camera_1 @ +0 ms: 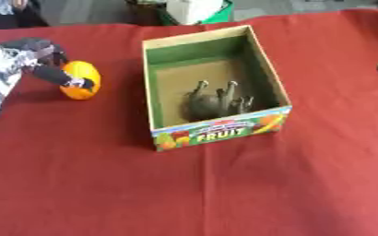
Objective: Pick up objects on the table and place them in the box.
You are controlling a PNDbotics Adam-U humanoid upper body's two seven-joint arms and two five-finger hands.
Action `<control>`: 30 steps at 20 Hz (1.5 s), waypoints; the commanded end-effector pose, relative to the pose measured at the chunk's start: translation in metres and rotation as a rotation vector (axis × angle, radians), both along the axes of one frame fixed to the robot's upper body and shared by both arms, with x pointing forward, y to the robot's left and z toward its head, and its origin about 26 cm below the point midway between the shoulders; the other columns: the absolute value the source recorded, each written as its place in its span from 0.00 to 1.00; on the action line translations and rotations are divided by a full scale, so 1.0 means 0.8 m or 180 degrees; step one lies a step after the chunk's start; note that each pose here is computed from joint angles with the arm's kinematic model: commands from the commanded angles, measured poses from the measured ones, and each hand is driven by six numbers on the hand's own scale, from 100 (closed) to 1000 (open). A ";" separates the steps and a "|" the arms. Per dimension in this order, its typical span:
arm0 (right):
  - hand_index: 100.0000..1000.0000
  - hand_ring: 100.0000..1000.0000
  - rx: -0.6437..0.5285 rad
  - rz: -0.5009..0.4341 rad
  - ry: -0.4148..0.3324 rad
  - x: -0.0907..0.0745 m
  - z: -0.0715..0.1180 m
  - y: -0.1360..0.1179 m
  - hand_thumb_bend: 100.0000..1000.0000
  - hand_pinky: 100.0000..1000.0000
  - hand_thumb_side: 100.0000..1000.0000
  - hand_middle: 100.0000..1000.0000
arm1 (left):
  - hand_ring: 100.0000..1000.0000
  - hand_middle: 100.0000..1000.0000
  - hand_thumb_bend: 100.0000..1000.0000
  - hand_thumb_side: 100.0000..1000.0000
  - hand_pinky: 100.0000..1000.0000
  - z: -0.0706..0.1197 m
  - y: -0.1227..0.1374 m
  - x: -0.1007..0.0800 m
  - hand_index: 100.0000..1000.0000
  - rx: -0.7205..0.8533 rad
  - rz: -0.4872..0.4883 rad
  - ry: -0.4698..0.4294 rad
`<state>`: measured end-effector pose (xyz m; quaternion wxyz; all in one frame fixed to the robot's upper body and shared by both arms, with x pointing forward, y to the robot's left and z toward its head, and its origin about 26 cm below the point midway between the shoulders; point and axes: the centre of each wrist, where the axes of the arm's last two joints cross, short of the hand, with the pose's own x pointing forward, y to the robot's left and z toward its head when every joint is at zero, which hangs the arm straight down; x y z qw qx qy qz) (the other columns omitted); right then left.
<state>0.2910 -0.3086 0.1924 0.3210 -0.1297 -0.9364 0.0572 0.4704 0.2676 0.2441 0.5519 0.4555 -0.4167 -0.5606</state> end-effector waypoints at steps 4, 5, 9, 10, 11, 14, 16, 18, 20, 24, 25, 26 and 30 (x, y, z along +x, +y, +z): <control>0.74 0.67 -0.0034 -0.0035 -0.0099 -0.003 0.011 -0.001 0.00 0.54 1.00 0.58 | 0.57 0.56 0.32 0.60 0.58 0.007 0.004 -0.001 0.61 -0.0138 -0.0005 -0.0004; 0.74 0.67 -0.0031 -0.0038 -0.0100 -0.003 0.011 -0.001 0.00 0.54 1.00 0.58 | 0.57 0.56 0.28 0.58 0.57 0.006 0.004 0.000 0.61 -0.0177 -0.0011 0.0012; 0.74 0.67 -0.0017 -0.0050 -0.0095 -0.003 0.010 -0.002 0.00 0.54 1.00 0.58 | 0.54 0.54 0.00 0.34 0.55 0.004 0.002 0.000 0.58 -0.0355 -0.0025 0.0009; 0.74 0.67 -0.0013 -0.0053 -0.0092 -0.003 0.010 -0.002 0.00 0.55 1.00 0.58 | 0.54 0.53 0.00 0.26 0.55 0.004 0.002 0.000 0.57 -0.0406 -0.0029 0.0001; 0.73 0.67 -0.0008 -0.0057 -0.0088 -0.003 0.009 -0.002 0.00 0.55 1.00 0.58 | 0.54 0.52 0.00 0.21 0.55 0.003 0.001 0.000 0.57 -0.0457 -0.0035 -0.0006; 0.73 0.67 0.0006 -0.0071 -0.0075 -0.004 0.009 -0.002 0.00 0.54 1.00 0.57 | 0.51 0.49 0.00 0.09 0.53 0.002 0.000 0.000 0.53 -0.0611 -0.0032 -0.0027; 0.73 0.67 0.0009 -0.0077 -0.0069 -0.004 0.009 -0.002 0.00 0.55 1.00 0.57 | 0.49 0.46 0.00 0.13 0.51 0.004 -0.001 -0.001 0.51 -0.0699 -0.0012 -0.0080; 0.73 0.67 0.0011 -0.0083 -0.0063 -0.004 0.008 -0.003 0.00 0.55 1.00 0.57 | 0.47 0.45 0.00 0.15 0.50 0.010 -0.002 -0.003 0.49 -0.0767 0.0012 -0.0178; 0.73 0.67 0.0011 -0.0084 -0.0060 -0.004 0.008 -0.003 0.00 0.55 1.00 0.57 | 0.45 0.42 0.00 0.17 0.48 0.018 -0.006 -0.005 0.46 -0.0788 0.0027 -0.0314; 0.73 0.67 0.0002 -0.0079 -0.0062 -0.004 0.008 -0.003 0.00 0.54 1.00 0.57 | 0.42 0.39 0.00 0.13 0.45 0.036 -0.015 -0.012 0.40 -0.0696 0.0010 -0.0636; 0.73 0.67 -0.0002 -0.0077 -0.0065 -0.004 0.009 -0.003 0.00 0.54 1.00 0.57 | 0.42 0.39 0.00 0.13 0.45 0.043 -0.019 -0.015 0.39 -0.0643 -0.0018 -0.0740; 0.73 0.67 -0.0007 -0.0074 -0.0067 -0.004 0.009 -0.003 0.00 0.55 1.00 0.57 | 0.42 0.38 0.00 0.13 0.44 0.048 -0.022 -0.017 0.37 -0.0588 -0.0049 -0.0845; 0.73 0.67 -0.0018 -0.0063 -0.0076 -0.004 0.010 -0.003 0.00 0.55 1.00 0.57 | 0.41 0.38 0.00 0.15 0.44 0.071 -0.043 -0.029 0.35 -0.0399 -0.0241 -0.1239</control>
